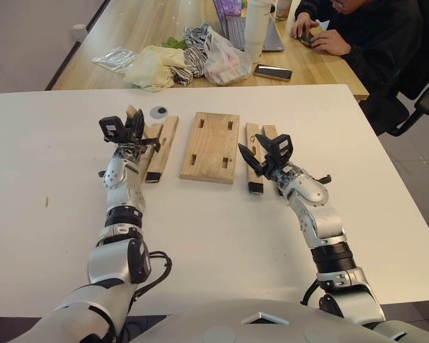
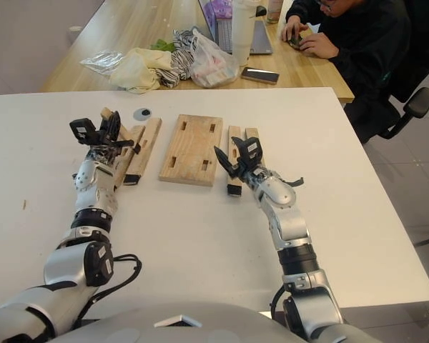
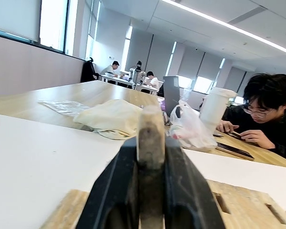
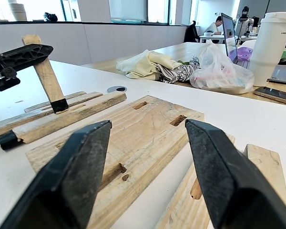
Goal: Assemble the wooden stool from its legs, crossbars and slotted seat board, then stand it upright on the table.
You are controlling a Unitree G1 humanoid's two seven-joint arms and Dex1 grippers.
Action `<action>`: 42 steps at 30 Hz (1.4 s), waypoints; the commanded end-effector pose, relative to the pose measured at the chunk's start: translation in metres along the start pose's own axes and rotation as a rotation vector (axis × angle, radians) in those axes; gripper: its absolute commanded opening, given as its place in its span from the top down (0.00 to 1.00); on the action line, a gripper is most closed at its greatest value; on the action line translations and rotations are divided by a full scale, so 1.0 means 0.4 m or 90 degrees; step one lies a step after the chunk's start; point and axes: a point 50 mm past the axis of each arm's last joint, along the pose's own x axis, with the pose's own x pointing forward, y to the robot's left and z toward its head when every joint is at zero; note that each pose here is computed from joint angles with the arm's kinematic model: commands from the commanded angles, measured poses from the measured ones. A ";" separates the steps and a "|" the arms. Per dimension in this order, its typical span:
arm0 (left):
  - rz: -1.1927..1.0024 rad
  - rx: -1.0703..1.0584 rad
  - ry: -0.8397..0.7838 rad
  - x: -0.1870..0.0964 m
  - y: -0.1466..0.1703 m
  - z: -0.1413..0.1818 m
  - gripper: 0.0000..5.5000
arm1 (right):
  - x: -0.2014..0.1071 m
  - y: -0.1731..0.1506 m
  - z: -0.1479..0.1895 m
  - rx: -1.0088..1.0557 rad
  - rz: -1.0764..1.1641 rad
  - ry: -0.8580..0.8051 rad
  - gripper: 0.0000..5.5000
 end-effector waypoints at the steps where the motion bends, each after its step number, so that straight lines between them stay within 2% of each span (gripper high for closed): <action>1: -0.009 0.009 -0.032 0.026 -0.012 0.045 0.93 | 0.002 0.005 0.001 -0.001 -0.001 -0.004 0.48; 11: -0.005 0.001 0.009 0.073 -0.033 0.017 0.93 | 0.009 0.007 0.002 -0.004 0.010 -0.002 0.48; 19: 0.021 0.035 0.044 0.069 -0.028 -0.008 0.93 | 0.014 0.009 0.005 -0.006 0.019 -0.001 0.48; 28: 0.021 0.003 -0.017 0.086 -0.026 0.031 0.93 | 0.012 0.011 0.000 -0.004 0.018 0.003 0.48; 34: 0.046 0.019 0.017 0.068 -0.002 0.011 0.93 | 0.012 0.010 0.001 -0.002 0.018 0.002 0.48; 42: 0.071 0.022 0.100 0.020 0.017 -0.058 0.93 | 0.012 0.011 0.000 -0.004 0.025 0.005 0.48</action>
